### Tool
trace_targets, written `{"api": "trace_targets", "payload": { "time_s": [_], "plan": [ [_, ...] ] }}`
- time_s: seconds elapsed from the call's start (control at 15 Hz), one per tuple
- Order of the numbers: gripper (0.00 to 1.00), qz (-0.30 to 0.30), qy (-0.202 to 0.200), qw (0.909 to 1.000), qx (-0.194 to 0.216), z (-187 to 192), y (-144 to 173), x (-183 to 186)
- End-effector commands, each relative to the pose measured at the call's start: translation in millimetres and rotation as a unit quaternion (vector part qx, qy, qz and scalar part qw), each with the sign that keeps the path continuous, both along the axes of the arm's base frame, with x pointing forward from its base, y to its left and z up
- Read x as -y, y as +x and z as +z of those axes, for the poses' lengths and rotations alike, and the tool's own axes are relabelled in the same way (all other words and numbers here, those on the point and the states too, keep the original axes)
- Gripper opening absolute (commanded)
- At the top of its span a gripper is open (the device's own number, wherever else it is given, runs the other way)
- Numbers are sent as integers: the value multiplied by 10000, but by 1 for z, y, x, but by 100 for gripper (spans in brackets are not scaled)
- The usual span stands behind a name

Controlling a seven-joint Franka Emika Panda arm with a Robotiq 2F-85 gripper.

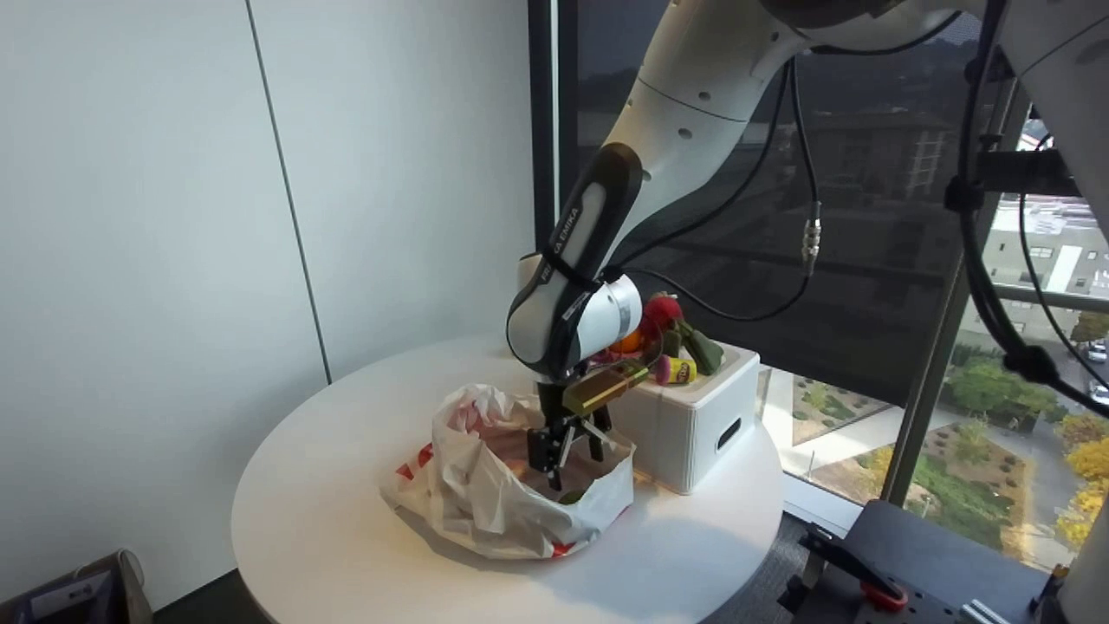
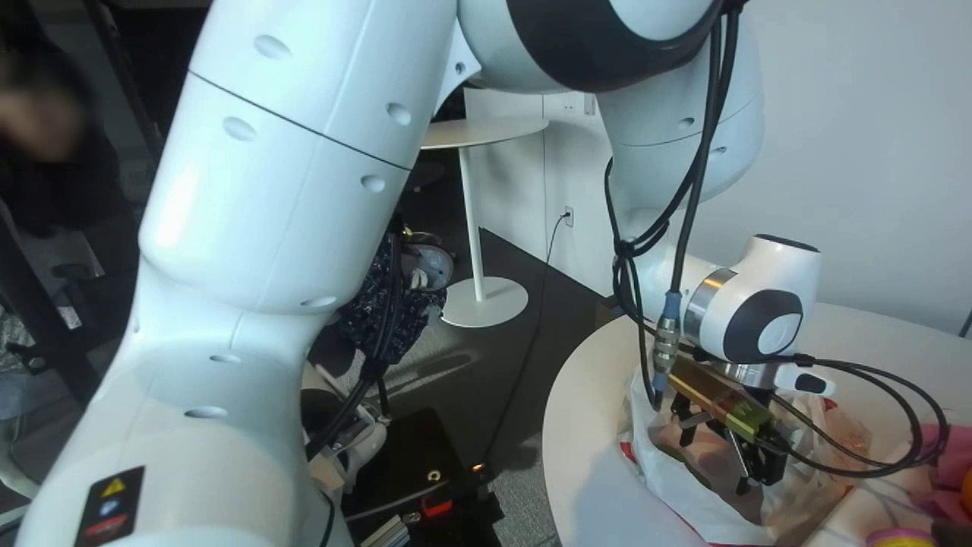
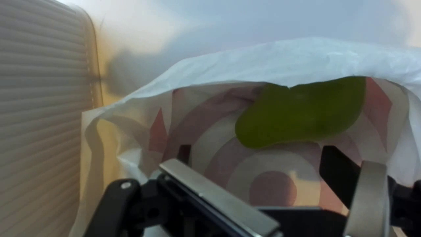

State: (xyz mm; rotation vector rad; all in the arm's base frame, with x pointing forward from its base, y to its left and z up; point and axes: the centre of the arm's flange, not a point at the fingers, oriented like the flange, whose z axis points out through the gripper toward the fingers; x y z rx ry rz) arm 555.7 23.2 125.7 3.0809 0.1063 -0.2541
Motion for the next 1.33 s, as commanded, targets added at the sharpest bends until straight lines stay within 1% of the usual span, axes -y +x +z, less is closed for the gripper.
{"api": "trace_targets", "payload": {
  "time_s": [0.0,0.27,0.47,0.67,0.73,0.93,1.13,1.2,1.27],
  "plan": [
    [100,-379,61,9992,-59,-4,5,2],
    [100,-676,218,9972,-248,-4,-1,-3],
    [100,-838,391,9938,-616,-9,-12,-9],
    [100,-797,421,9920,-882,-19,-23,-17],
    [100,-734,426,9922,-910,-22,-25,-19],
    [100,-439,366,9958,-710,-28,-25,-22],
    [100,-242,380,9969,-646,-28,-25,-24],
    [75,-210,386,9970,-644,-28,-25,-25],
    [74,-211,407,9967,-665,-27,-25,-25]
  ]
}}
